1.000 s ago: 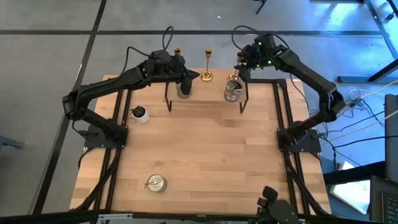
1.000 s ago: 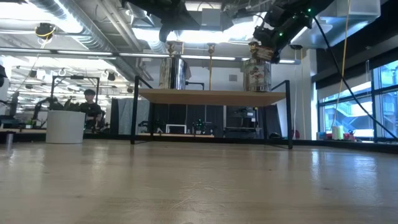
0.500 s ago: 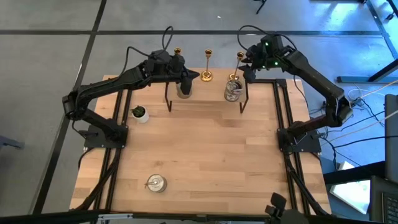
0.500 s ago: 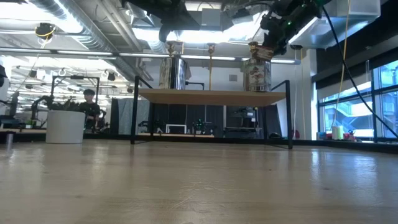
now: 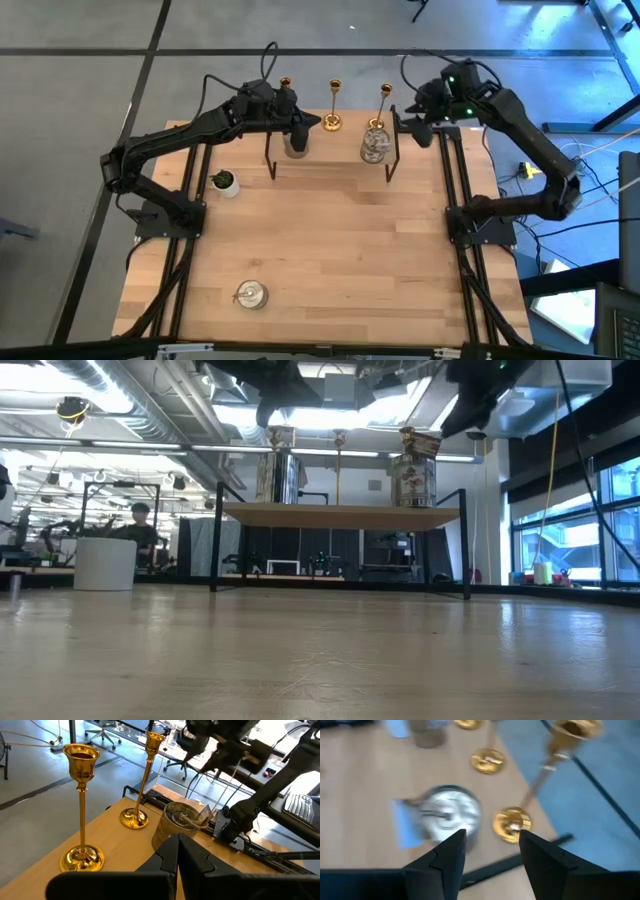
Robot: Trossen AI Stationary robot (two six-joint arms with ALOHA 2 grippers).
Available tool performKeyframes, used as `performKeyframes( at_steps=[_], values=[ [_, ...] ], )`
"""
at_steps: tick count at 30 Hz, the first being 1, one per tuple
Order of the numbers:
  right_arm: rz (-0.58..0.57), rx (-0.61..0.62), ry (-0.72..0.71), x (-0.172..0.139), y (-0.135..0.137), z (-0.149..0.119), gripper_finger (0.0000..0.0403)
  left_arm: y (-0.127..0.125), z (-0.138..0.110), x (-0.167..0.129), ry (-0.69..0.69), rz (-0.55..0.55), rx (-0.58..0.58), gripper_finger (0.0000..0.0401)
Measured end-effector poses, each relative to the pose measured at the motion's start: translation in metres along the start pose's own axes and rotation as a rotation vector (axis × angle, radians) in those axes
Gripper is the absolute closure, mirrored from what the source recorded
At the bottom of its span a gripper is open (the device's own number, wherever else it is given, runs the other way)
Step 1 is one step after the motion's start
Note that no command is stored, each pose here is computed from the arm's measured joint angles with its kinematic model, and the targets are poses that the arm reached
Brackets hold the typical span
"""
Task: Pick & Place candle stick holders
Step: Adjust the silver scented candles on the shelf
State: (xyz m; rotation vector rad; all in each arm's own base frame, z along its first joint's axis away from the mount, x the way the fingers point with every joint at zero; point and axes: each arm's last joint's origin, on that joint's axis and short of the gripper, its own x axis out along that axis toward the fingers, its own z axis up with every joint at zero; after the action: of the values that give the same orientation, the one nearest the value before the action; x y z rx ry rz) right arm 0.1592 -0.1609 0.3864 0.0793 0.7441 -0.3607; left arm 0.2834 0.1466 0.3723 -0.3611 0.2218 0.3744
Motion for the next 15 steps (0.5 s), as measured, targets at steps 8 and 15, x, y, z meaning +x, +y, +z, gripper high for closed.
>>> performKeyframes(
  at_steps=[8,15],
  values=[
    [0.187,-0.05,-0.046,-0.016,0.027,-0.001,0.0214,-0.002,0.001,0.0,-0.002,-0.059,0.002,0.0399],
    [0.25,-0.011,-0.026,-0.028,0.046,-0.005,0.0214,-0.003,0.002,0.0,-0.008,-0.082,0.005,0.0399]
  ],
)
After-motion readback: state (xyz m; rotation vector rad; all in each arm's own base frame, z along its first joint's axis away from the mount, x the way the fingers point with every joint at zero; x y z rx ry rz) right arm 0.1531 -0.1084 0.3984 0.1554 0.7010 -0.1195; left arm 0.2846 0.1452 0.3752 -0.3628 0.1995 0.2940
